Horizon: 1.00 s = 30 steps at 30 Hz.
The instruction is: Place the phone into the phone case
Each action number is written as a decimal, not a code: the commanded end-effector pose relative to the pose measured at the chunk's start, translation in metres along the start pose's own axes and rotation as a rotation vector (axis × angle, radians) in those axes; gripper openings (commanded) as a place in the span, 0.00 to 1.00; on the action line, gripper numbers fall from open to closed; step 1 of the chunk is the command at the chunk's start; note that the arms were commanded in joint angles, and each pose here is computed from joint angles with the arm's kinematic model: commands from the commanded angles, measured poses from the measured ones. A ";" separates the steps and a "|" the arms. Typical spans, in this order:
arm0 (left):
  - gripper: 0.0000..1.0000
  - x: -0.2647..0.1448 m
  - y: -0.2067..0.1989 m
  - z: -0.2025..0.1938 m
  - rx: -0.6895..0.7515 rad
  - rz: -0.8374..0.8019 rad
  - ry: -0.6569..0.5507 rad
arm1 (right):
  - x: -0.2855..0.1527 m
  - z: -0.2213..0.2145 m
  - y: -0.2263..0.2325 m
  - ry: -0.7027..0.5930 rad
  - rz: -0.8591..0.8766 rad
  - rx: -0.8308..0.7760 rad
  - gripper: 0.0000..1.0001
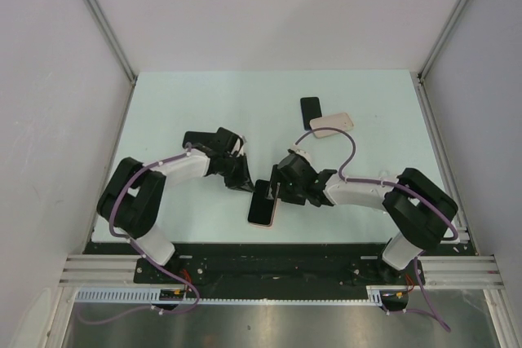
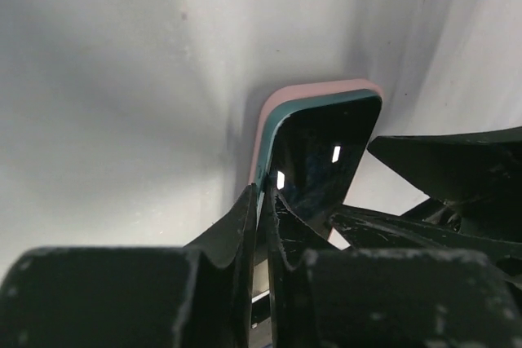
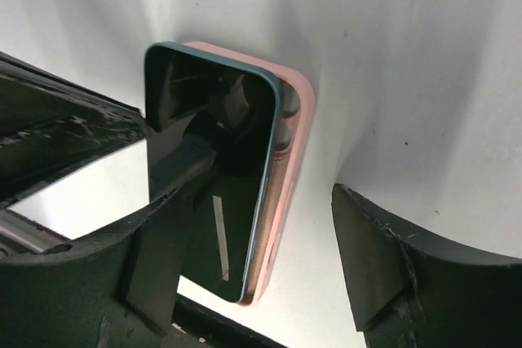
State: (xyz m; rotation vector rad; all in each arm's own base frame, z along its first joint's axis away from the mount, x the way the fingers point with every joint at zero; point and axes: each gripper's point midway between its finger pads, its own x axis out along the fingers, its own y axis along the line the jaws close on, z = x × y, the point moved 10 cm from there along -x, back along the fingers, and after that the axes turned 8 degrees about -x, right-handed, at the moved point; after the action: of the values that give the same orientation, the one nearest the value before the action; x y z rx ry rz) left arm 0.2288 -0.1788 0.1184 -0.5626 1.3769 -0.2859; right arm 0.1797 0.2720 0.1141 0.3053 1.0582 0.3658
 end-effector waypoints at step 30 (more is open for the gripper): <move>0.18 -0.018 -0.015 -0.042 0.040 -0.016 -0.015 | -0.037 -0.002 -0.019 -0.041 0.126 -0.019 0.58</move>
State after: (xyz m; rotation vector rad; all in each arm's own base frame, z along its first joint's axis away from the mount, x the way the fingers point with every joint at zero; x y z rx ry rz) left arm 0.1977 -0.1947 0.1416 -0.5142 1.3306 -0.3207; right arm 0.1749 0.2440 0.1284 0.3854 0.9922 0.4736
